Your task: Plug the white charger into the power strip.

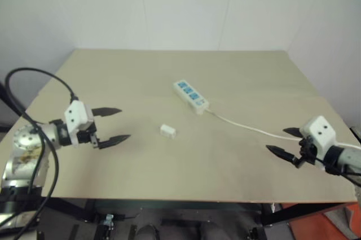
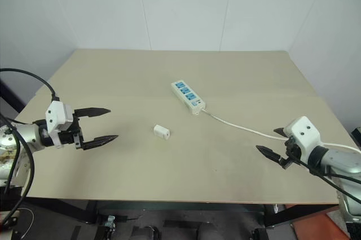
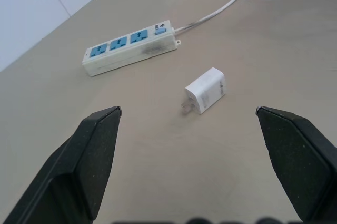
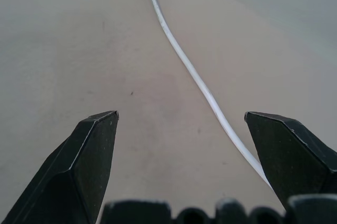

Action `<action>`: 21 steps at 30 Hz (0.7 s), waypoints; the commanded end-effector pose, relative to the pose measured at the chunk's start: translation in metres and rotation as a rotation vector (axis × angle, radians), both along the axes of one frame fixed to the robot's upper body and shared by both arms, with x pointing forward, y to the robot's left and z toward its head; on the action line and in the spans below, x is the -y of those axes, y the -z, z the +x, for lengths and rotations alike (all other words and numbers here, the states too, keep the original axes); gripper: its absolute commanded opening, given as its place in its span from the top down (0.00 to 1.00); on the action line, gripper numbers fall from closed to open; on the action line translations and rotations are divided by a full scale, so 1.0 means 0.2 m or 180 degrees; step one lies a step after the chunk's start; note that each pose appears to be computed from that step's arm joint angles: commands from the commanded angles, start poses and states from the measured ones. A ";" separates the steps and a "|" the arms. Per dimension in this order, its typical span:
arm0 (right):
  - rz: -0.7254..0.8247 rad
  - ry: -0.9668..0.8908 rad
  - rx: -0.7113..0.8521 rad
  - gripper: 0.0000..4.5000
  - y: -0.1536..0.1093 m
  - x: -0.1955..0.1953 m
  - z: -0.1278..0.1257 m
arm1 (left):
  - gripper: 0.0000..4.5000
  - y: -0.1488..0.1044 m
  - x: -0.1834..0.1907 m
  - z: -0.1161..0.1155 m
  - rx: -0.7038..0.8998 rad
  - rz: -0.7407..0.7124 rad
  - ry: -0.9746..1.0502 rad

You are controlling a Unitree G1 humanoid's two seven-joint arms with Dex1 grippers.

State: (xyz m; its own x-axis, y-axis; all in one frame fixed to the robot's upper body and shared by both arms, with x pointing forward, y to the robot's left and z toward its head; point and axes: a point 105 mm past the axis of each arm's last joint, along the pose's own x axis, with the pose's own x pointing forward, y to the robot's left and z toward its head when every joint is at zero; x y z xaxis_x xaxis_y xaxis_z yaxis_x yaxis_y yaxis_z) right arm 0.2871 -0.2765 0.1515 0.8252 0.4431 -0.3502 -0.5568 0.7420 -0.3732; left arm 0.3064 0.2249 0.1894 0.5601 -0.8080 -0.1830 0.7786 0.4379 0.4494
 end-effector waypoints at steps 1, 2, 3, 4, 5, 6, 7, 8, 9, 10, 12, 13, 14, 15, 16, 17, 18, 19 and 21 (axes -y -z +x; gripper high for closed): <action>-0.0036 -0.0049 0.0198 0.00 -0.08 0.01 -0.01 | 0.00 -0.06 0.01 -0.01 0.0170 0.0034 0.0021; -0.0036 -0.0063 0.0199 0.00 -0.08 0.01 -0.01 | 0.00 -0.06 0.01 -0.01 0.0171 0.0028 0.0024; -0.0038 -0.0075 0.0201 0.00 -0.08 0.01 -0.01 | 0.00 -0.07 0.01 -0.01 0.0173 0.0021 0.0023; -0.0040 -0.0105 0.0205 0.00 -0.08 0.00 -0.02 | 0.00 -0.07 0.01 -0.01 0.0186 0.0021 0.0018; -0.0034 -0.0127 0.0219 0.00 -0.09 -0.01 -0.02 | 0.00 -0.07 0.01 0.00 0.0197 0.0028 0.0007; -0.0029 -0.0141 0.0228 0.00 -0.09 -0.01 -0.02 | 0.00 -0.07 0.01 0.00 0.0207 0.0036 -0.0001; -0.0006 -0.0147 0.0242 0.00 -0.09 -0.02 -0.02 | 0.00 -0.06 0.01 0.00 0.0221 0.0065 -0.0026; 0.0015 -0.0147 0.0252 0.00 -0.10 -0.02 -0.01 | 0.00 -0.06 0.01 0.01 0.0241 0.0098 -0.0051; 0.0049 -0.0146 0.0255 0.00 -0.10 -0.02 -0.01 | 0.00 -0.05 0.01 0.01 0.0212 0.0109 -0.0048; 0.0046 -0.0138 0.0246 0.00 -0.09 -0.02 -0.01 | 0.00 -0.05 0.01 0.01 0.0204 0.0118 -0.0038; 0.0030 -0.0128 0.0226 0.00 -0.08 -0.01 -0.01 | 0.00 -0.05 0.01 0.01 0.0193 0.0113 -0.0022; 0.0021 -0.0127 0.0220 0.00 -0.07 -0.01 -0.01 | 0.00 -0.05 0.01 0.01 0.0195 0.0110 -0.0022; 0.0027 -0.0131 0.0218 0.00 -0.07 -0.01 -0.02 | 0.00 -0.05 0.01 0.01 0.0199 0.0111 -0.0023; 0.0034 -0.0137 0.0225 0.00 -0.07 -0.01 -0.02 | 0.00 -0.05 0.01 0.01 0.0203 0.0117 -0.0026; 0.0040 -0.0141 0.0232 0.00 -0.07 -0.02 -0.02 | 0.00 -0.05 0.01 0.01 0.0206 0.0123 -0.0028; 0.0086 -0.0135 0.0252 0.00 -0.07 -0.02 -0.01 | 0.00 -0.05 0.00 0.01 0.0200 0.0127 -0.0029; 0.0138 -0.0126 0.0264 0.00 -0.07 -0.03 -0.01 | 0.00 -0.05 0.00 0.01 0.0182 0.0126 -0.0015; 0.0187 -0.0124 0.0274 0.00 -0.07 -0.04 0.01 | 0.00 -0.05 0.01 0.00 0.0162 0.0110 0.0018; 0.0239 -0.0172 0.0308 0.00 -0.06 -0.09 0.04 | 0.00 -0.05 0.02 0.00 0.0164 0.0084 0.0053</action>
State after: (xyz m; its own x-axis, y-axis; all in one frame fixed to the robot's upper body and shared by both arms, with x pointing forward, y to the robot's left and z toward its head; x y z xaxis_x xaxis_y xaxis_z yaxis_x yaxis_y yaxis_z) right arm 0.2913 -0.2640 0.1516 0.8200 0.4979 -0.2824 -0.5709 0.7472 -0.3403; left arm 0.3080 0.2242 0.1886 0.5693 -0.7994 -0.1922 0.7682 0.4338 0.4709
